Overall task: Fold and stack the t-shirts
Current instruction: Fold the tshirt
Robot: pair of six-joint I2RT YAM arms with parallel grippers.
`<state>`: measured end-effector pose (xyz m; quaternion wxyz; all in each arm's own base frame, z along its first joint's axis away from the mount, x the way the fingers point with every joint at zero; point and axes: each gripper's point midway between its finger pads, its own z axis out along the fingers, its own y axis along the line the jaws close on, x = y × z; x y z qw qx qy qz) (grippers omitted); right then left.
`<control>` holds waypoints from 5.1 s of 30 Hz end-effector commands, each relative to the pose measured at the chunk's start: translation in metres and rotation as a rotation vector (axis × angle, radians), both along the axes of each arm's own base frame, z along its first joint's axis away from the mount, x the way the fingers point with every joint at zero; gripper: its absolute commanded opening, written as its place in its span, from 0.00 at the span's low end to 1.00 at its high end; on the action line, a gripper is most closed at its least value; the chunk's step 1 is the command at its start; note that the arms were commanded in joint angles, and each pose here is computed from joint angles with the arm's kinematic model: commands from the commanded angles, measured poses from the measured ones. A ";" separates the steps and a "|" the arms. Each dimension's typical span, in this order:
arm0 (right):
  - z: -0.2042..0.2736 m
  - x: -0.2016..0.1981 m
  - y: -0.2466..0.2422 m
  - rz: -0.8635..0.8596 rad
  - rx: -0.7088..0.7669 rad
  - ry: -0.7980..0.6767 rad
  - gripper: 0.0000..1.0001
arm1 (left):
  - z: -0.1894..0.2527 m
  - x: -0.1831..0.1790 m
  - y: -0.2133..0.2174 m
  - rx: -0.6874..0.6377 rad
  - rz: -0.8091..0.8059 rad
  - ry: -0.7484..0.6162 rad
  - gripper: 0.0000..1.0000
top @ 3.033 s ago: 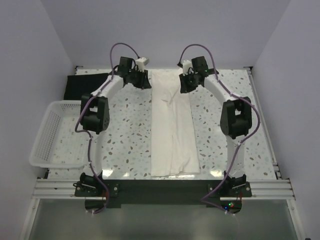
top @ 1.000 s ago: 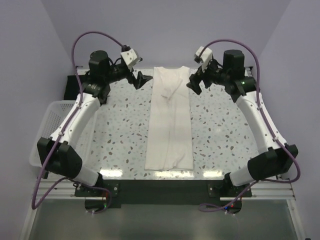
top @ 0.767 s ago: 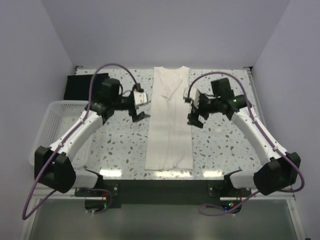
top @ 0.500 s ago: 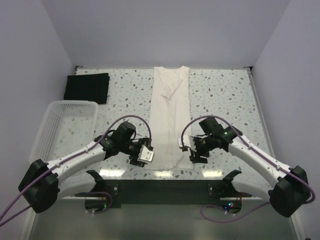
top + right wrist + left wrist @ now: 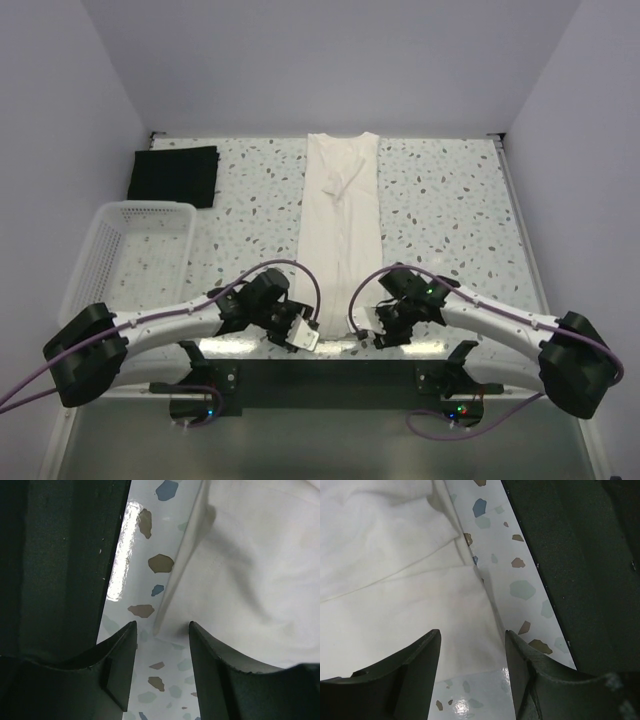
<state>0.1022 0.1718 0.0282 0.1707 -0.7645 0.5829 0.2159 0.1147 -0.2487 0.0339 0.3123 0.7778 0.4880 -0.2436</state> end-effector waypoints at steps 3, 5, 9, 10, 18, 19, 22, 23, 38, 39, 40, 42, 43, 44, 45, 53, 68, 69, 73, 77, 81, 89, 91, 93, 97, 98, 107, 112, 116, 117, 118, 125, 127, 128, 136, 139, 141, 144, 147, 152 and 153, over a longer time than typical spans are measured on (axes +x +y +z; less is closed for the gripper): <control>-0.013 0.011 0.007 0.025 -0.009 -0.068 0.50 | -0.005 0.006 -0.001 0.014 -0.003 -0.053 0.60; -0.018 0.011 0.005 0.031 -0.020 -0.084 0.50 | -0.012 0.005 0.003 0.044 -0.020 -0.056 0.60; -0.024 0.011 0.000 0.023 -0.052 -0.090 0.47 | -0.021 0.001 0.010 0.091 -0.046 -0.050 0.59; -0.024 0.012 0.001 0.015 -0.049 -0.096 0.47 | -0.022 0.001 0.010 0.100 -0.051 -0.050 0.59; -0.028 0.009 0.003 0.031 -0.085 -0.116 0.31 | -0.034 -0.007 0.016 0.156 -0.097 -0.021 0.43; -0.029 0.010 0.005 0.031 -0.087 -0.119 0.27 | -0.032 -0.006 0.014 0.151 -0.095 -0.023 0.38; -0.030 0.012 0.005 0.026 -0.094 -0.128 0.10 | -0.033 -0.007 0.014 0.157 -0.097 -0.018 0.24; -0.029 0.013 0.005 0.022 -0.090 -0.136 0.04 | -0.031 -0.005 0.012 0.149 -0.093 -0.023 0.19; 0.054 0.014 0.030 -0.068 0.153 -0.172 0.00 | 0.065 0.000 -0.023 -0.081 -0.081 -0.016 0.00; 0.059 0.019 0.032 -0.080 0.166 -0.177 0.00 | 0.069 0.005 -0.023 -0.086 -0.079 -0.005 0.00; 0.068 0.030 0.033 -0.108 0.188 -0.181 0.00 | 0.082 0.025 -0.024 -0.104 -0.058 -0.039 0.00; 0.071 0.043 0.033 -0.109 0.189 -0.189 0.00 | 0.080 0.038 -0.019 -0.077 -0.041 -0.019 0.00; 0.079 0.057 0.032 -0.133 0.204 -0.212 0.00 | 0.088 0.054 -0.018 -0.087 -0.036 -0.060 0.00; 0.077 0.064 0.033 -0.124 0.195 -0.213 0.00 | 0.086 0.061 -0.017 -0.076 -0.033 -0.058 0.00; 0.079 0.072 0.034 -0.127 0.202 -0.222 0.00 | 0.088 0.066 -0.018 -0.085 -0.035 -0.064 0.00; 0.095 0.150 0.038 -0.145 0.230 -0.284 0.00 | 0.093 0.156 -0.010 -0.081 0.027 -0.145 0.00; 0.081 0.281 0.040 -0.194 0.212 -0.282 0.00 | 0.076 0.313 -0.010 -0.067 0.111 -0.144 0.00; 0.085 0.290 0.041 -0.201 0.216 -0.293 0.00 | 0.075 0.326 -0.008 -0.067 0.120 -0.144 0.00; 0.077 0.309 0.041 -0.223 0.209 -0.287 0.00 | 0.072 0.350 -0.004 -0.066 0.124 -0.155 0.00; 0.070 0.326 0.041 -0.243 0.204 -0.287 0.00 | 0.070 0.368 -0.003 -0.069 0.128 -0.183 0.00; 0.064 0.340 0.036 -0.268 0.190 -0.289 0.00 | 0.062 0.372 -0.006 -0.070 0.114 -0.184 0.00; 0.064 0.348 0.032 -0.265 0.187 -0.286 0.00 | 0.053 0.377 -0.006 -0.064 0.120 -0.184 0.00; 0.055 0.347 0.030 -0.269 0.171 -0.264 0.00 | 0.052 0.382 -0.005 -0.065 0.133 -0.192 0.00; 0.052 0.348 0.028 -0.273 0.161 -0.262 0.00 | 0.048 0.385 -0.005 -0.056 0.137 -0.201 0.00; 0.045 0.350 0.024 -0.283 0.141 -0.267 0.00 | 0.046 0.391 -0.004 -0.057 0.156 -0.209 0.03; 0.041 0.351 0.020 -0.291 0.125 -0.271 0.00 | 0.046 0.393 -0.003 -0.051 0.167 -0.211 0.07; 0.086 0.373 0.007 -0.463 0.115 -0.379 0.41 | 0.104 0.429 0.030 -0.167 0.518 -0.149 0.61; 0.106 0.337 0.019 -0.580 0.160 -0.213 0.40 | 0.101 0.389 0.052 -0.184 0.675 0.046 0.65; 0.097 0.294 0.047 -0.643 0.175 0.024 0.36 | 0.096 0.350 0.039 -0.211 0.656 0.220 0.56; 0.096 0.284 0.056 -0.651 0.174 0.076 0.33 | 0.089 0.336 0.036 -0.199 0.665 0.316 0.53; 0.094 0.276 0.062 -0.711 0.177 0.155 0.32 | 0.088 0.329 0.032 -0.203 0.667 0.371 0.50; 0.039 0.235 0.080 -0.875 0.097 0.547 0.22 | 0.058 0.266 0.007 -0.192 0.745 0.806 0.38; 0.025 0.229 0.077 -0.906 0.069 0.583 0.22 | 0.042 0.250 0.009 -0.160 0.768 0.877 0.37; 0.015 0.224 0.072 -0.917 0.046 0.602 0.21 | 0.034 0.244 0.010 -0.143 0.786 0.919 0.36; -0.044 0.217 0.027 -1.030 -0.130 0.607 0.20 | -0.022 0.203 0.033 -0.035 0.945 1.121 0.29; -0.047 0.223 0.008 -1.063 -0.172 0.560 0.20 | -0.033 0.192 0.037 -0.012 0.997 1.160 0.26; -0.042 0.221 -0.001 -1.039 -0.183 0.545 0.22 | -0.034 0.185 0.038 -0.011 1.007 1.172 0.24; -0.015 0.215 -0.001 -0.943 -0.127 0.502 0.30 | -0.025 0.185 0.037 -0.040 0.985 1.137 0.24; 0.010 0.201 -0.001 -0.818 -0.062 0.448 0.35 | -0.012 0.187 0.035 -0.064 0.959 1.111 0.25; 0.026 0.186 -0.005 -0.733 -0.042 0.415 0.35 | 0.003 0.186 0.029 -0.097 0.931 1.096 0.26; 0.026 0.186 -0.004 -0.742 -0.038 0.422 0.35 | 0.002 0.185 0.028 -0.096 0.928 1.094 0.26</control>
